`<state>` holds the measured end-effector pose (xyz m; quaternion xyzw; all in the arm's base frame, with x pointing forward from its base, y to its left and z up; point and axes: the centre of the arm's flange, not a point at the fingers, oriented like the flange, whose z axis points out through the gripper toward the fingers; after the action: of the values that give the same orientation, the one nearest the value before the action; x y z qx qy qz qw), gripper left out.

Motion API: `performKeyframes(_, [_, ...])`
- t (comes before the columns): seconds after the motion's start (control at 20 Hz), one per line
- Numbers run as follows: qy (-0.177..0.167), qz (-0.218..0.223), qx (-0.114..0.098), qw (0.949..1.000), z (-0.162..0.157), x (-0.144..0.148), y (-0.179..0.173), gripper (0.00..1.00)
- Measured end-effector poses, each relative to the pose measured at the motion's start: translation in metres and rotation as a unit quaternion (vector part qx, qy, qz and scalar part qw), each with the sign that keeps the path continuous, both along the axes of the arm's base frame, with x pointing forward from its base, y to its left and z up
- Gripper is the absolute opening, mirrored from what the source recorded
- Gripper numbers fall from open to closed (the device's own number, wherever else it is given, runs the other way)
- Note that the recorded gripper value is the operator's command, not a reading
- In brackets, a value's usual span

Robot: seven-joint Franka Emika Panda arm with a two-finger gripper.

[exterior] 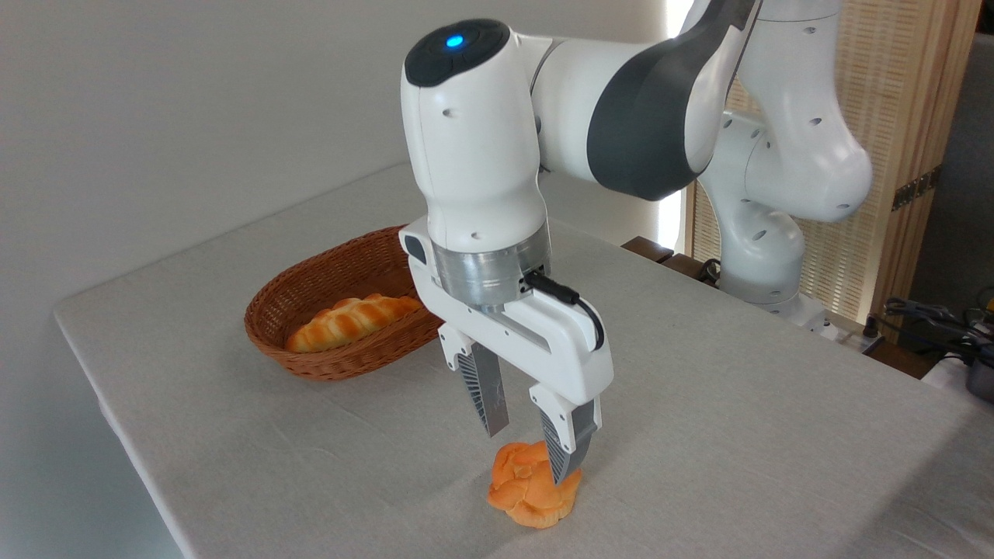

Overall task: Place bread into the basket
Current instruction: 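Lower the gripper around the orange bun and close on it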

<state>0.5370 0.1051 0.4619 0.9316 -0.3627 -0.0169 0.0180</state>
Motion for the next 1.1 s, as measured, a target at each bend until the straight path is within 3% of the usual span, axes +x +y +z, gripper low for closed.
performKeyframes(0.65, [0.022, -0.007, -0.001, 0.9997, -0.044, -0.004, -0.009, 0.99])
performKeyframes(0.7, [0.023, -0.007, -0.001, 0.9997, -0.045, -0.004, -0.009, 0.89])
performKeyframes(0.8, [0.025, -0.007, -0.001, 0.9997, -0.048, -0.003, -0.009, 0.48])
performKeyframes(0.85, [0.024, -0.007, 0.0, 0.9997, -0.048, -0.003, -0.009, 0.38])
performKeyframes(1.1, [0.024, -0.007, 0.0, 0.9997, -0.048, -0.003, -0.009, 0.32])
